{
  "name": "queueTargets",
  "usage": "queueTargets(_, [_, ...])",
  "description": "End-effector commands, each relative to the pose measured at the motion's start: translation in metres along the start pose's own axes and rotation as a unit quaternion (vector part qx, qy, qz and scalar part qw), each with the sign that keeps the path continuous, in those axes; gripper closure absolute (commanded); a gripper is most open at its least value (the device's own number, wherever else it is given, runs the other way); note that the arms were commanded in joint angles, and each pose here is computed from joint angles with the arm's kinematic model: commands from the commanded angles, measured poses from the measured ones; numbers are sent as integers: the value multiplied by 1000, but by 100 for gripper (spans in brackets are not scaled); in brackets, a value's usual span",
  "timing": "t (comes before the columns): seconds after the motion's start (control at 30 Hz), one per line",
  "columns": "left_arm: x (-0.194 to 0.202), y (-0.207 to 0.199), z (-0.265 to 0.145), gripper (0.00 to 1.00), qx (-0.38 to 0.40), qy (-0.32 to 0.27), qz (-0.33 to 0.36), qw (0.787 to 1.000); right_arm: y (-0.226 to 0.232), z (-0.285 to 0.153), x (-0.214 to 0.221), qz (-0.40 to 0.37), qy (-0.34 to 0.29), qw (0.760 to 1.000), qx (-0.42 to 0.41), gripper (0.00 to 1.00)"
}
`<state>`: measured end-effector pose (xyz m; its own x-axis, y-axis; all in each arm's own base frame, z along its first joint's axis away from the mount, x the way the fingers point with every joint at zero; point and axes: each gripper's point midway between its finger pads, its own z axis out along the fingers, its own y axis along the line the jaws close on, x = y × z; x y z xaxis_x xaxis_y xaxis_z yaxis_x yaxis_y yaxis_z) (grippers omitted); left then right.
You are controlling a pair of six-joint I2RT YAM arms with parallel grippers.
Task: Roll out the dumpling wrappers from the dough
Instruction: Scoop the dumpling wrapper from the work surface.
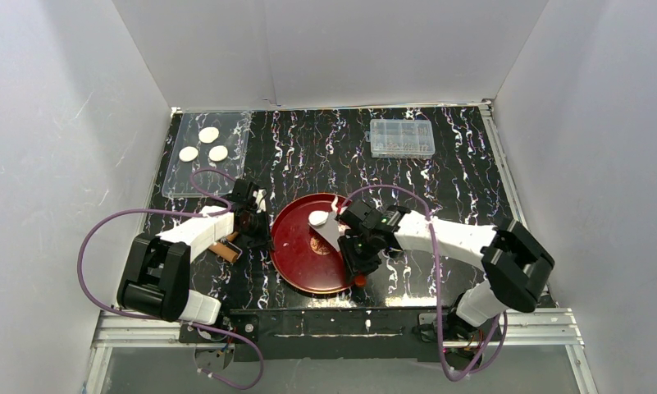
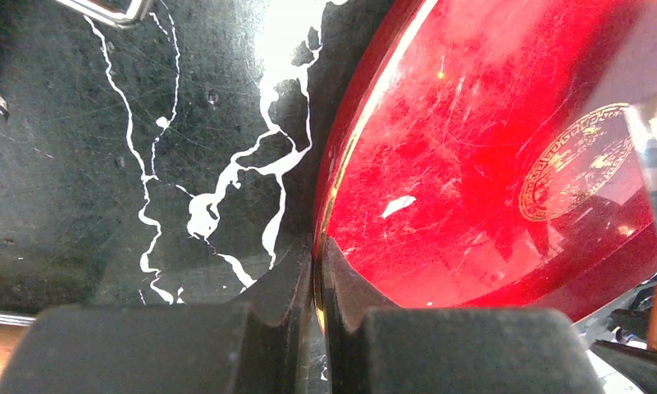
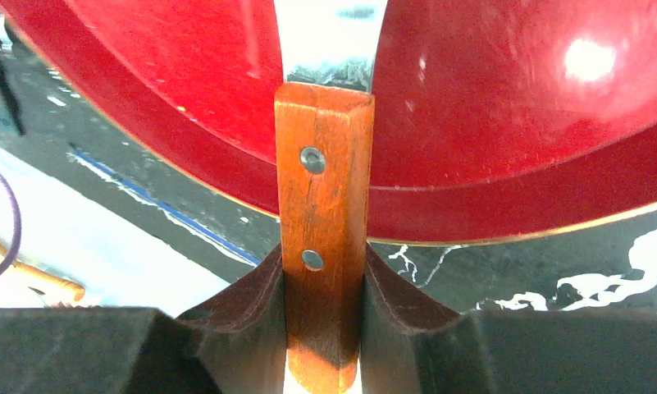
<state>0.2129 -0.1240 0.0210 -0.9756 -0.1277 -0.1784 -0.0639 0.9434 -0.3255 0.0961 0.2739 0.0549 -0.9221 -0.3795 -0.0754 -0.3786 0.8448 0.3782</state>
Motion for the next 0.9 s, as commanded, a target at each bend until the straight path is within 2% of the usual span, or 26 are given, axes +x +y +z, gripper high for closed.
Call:
queueTargets(0.0, [10,-2,-5,100,9,13,16,1000,30,-16,-25,-60,-82,993,-67,99])
queueTargets(0.23, [9,-2,-5,100,7,14,15,1000,28,-17,-23,-71,-84,992,-66,99])
queueTargets(0.57, [-5,-17,-14,99,35,1,30,999,35,-46,-33,-118,-129,982,-71,99])
queueTargets(0.63, [-8,-27,-19,83,56,0,35,998,35,-51,-36,-124,-137,981,-67,99])
queueTargets(0.7, [-12,-33,-26,58,69,-6,43,997,36,-57,-41,-126,-145,979,-67,99])
queueTargets(0.73, [-15,-35,-29,51,71,-11,49,996,36,-61,-44,-126,-150,978,-67,99])
queueTargets(0.77, [-17,-36,-33,46,70,-15,55,996,36,-64,-47,-125,-153,978,-66,99])
queueTargets(0.87, [-21,-37,-42,41,69,-23,72,995,34,-71,-55,-130,-167,975,-64,99])
